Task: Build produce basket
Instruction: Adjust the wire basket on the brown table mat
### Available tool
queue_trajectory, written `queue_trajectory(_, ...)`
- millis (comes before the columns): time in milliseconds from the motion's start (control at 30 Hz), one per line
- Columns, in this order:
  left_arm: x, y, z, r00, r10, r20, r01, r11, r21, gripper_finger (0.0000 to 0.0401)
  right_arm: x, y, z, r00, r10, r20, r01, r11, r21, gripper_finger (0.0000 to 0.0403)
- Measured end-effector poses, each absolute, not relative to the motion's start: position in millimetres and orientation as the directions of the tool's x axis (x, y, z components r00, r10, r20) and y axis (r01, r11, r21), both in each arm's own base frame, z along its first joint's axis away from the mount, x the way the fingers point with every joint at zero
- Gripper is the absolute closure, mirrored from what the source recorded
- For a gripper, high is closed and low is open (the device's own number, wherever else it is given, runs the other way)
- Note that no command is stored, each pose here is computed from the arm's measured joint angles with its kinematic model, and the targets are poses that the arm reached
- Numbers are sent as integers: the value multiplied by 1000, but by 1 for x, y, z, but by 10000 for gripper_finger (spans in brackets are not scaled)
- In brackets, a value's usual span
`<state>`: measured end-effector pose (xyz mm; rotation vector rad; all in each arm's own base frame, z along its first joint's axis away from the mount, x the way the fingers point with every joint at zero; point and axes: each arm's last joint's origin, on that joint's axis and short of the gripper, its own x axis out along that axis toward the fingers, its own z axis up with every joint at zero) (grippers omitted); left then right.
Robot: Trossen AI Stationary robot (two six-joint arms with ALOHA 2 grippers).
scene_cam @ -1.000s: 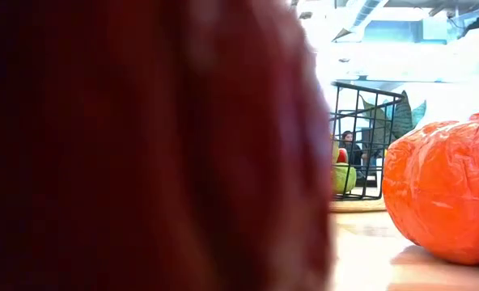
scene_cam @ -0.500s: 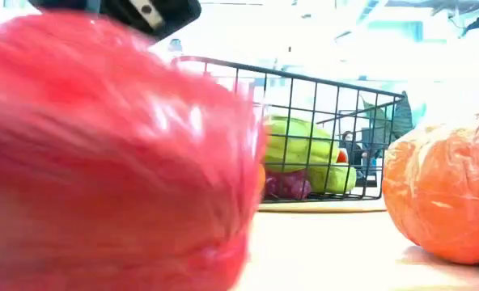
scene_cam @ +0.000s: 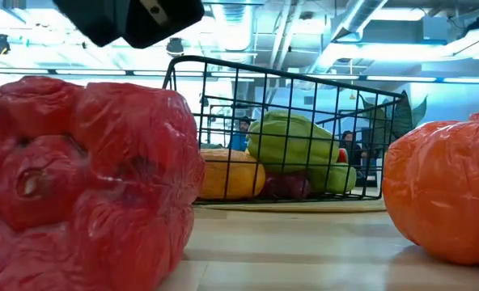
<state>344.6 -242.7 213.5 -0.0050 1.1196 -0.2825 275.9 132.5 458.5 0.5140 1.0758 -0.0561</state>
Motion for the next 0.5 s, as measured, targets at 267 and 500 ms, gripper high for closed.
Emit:
queue_trajectory(267, 346, -241, 213, 372, -273, -887, 264, 947, -181, 387, 266, 140, 463, 489, 227, -842, 275, 876, 396, 182)
queue_trajectory(500, 355, -224, 213, 347, -280, -895, 192, 955, -224, 323, 260, 150, 463, 481, 246, -842, 268, 872, 409, 182)
